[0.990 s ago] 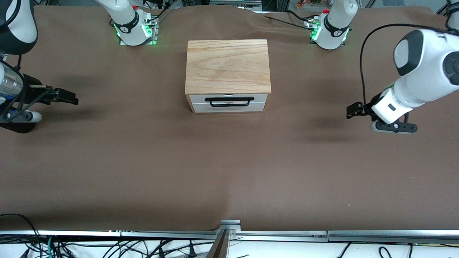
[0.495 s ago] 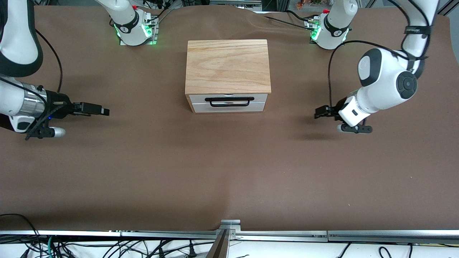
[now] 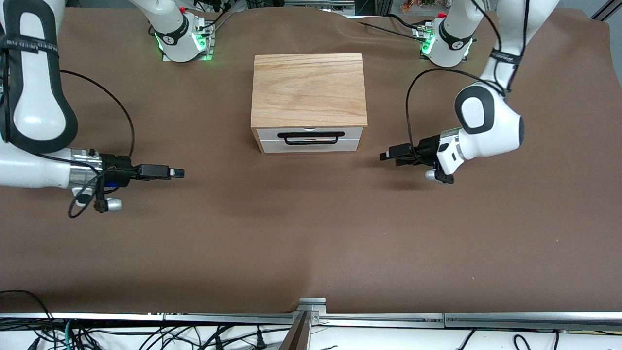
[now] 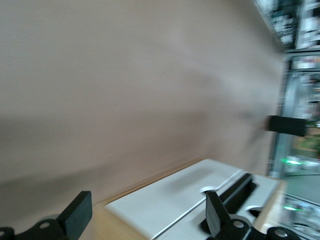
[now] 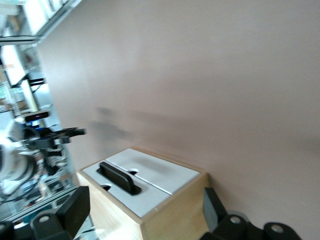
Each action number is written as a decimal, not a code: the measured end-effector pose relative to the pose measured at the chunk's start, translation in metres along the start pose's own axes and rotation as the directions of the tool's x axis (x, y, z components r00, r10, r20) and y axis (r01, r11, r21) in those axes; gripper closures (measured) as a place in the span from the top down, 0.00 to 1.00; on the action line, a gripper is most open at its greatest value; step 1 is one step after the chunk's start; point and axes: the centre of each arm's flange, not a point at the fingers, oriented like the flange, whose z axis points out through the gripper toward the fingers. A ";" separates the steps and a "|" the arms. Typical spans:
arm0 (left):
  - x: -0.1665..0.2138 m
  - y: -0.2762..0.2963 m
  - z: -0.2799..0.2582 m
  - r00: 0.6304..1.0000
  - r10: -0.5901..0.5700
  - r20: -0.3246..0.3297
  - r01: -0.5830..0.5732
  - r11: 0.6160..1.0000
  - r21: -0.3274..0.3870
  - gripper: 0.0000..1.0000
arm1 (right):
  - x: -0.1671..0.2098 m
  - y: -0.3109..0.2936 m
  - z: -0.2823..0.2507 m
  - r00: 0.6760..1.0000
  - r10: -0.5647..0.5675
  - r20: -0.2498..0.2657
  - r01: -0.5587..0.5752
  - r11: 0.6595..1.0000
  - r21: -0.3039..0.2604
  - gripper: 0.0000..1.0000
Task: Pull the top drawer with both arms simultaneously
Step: 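Move the left gripper and the right gripper toward the drawer handle ends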
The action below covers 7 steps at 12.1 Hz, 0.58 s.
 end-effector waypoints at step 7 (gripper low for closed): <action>-0.047 0.007 0.120 0.987 0.063 -0.151 -0.113 0.930 -0.351 1.00 | -0.004 0.013 0.139 0.990 -0.135 -0.050 0.144 0.941 0.307 1.00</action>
